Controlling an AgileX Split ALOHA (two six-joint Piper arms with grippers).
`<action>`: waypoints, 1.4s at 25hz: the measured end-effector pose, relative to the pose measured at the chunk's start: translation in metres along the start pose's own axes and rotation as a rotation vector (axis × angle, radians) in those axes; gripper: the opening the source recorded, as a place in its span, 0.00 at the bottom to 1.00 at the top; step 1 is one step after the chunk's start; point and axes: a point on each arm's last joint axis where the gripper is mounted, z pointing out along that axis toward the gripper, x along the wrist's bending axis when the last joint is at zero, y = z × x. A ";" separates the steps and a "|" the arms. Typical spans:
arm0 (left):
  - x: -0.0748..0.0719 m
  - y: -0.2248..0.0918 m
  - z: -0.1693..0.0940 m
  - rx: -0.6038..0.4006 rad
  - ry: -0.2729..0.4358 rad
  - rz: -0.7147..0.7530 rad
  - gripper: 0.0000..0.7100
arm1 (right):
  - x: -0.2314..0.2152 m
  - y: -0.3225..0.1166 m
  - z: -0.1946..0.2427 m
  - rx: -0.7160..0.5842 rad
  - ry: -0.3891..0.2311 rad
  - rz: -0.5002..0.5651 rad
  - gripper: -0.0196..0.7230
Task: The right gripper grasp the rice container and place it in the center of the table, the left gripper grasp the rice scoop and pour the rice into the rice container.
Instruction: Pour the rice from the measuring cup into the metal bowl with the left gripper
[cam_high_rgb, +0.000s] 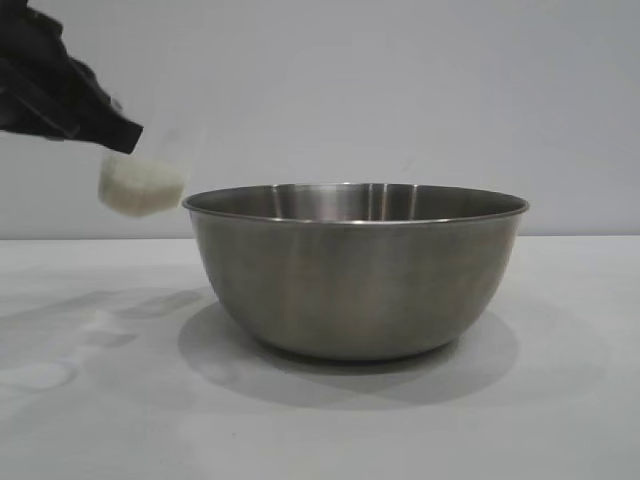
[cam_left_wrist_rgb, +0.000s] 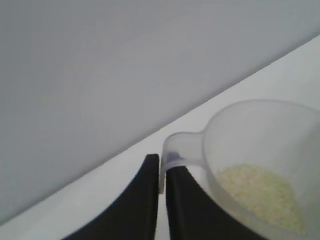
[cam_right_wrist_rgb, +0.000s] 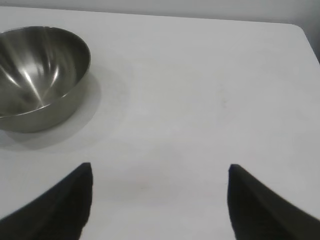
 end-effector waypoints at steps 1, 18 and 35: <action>0.000 0.003 -0.001 -0.016 -0.006 0.026 0.00 | 0.000 0.000 0.000 0.000 0.000 0.000 0.67; -0.005 0.061 0.025 -0.337 -0.099 0.353 0.00 | 0.000 0.000 0.000 0.000 0.000 0.000 0.67; -0.028 0.085 0.023 -0.635 -0.256 0.772 0.00 | 0.000 0.000 0.000 0.000 0.000 0.000 0.67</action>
